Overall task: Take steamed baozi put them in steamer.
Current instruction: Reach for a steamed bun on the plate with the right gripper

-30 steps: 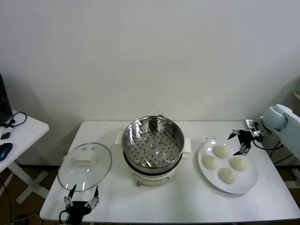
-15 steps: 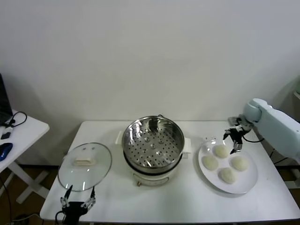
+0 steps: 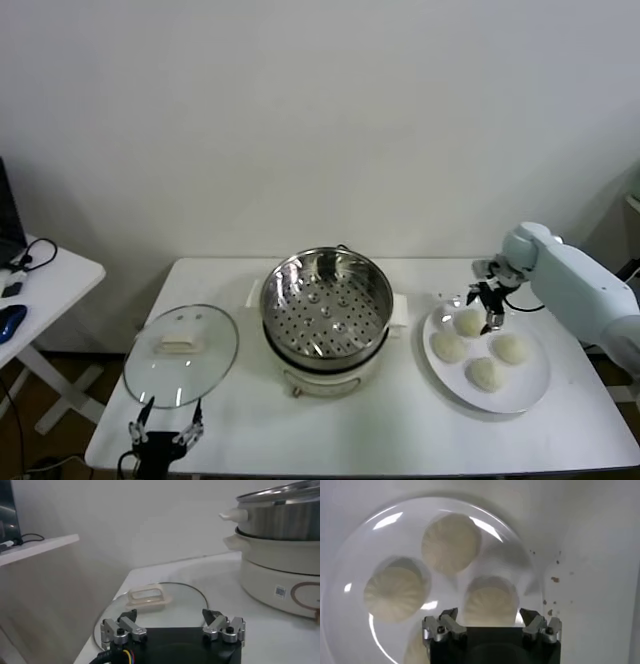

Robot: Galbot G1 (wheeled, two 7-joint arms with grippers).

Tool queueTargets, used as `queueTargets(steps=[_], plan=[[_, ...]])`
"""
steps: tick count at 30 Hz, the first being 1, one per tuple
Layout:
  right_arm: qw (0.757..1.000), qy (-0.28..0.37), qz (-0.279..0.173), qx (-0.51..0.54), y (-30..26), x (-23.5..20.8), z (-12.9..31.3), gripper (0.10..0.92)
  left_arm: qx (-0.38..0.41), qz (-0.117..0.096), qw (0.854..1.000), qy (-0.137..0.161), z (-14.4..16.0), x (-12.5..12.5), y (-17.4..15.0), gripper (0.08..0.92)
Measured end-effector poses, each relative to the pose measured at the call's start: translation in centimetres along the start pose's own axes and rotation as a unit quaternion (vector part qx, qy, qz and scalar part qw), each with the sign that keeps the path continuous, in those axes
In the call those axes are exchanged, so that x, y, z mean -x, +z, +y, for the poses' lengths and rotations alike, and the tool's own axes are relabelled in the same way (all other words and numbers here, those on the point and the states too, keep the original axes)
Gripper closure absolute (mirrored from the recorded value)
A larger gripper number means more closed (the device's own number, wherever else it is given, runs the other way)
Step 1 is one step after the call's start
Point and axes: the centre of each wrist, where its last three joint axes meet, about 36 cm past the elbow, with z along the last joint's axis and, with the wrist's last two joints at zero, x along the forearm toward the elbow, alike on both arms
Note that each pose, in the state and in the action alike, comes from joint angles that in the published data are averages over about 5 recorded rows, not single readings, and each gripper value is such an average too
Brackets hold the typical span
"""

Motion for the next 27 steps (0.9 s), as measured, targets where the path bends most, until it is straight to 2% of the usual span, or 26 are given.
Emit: queueTargets(steps=[19, 22, 27], plan=[[1.000, 0.006, -0.003, 0.007, 0.4, 1.4, 1.2, 0.201, 0.002, 0.003, 1.000, 0.001, 0.2, 0.3, 0.1, 0.177], [1.000, 0.007, -0.003, 0.006, 0.5, 1.5, 1.4, 0.221, 0.003, 0.003, 1.000, 0.001, 0.2, 0.4, 0.1, 0.177], [1.000, 0.012, -0.003, 0.005, 0.5, 1.6, 1.4, 0.328, 0.003, 0.003, 1.000, -0.001, 0.3, 0.5, 0.1, 0.177]])
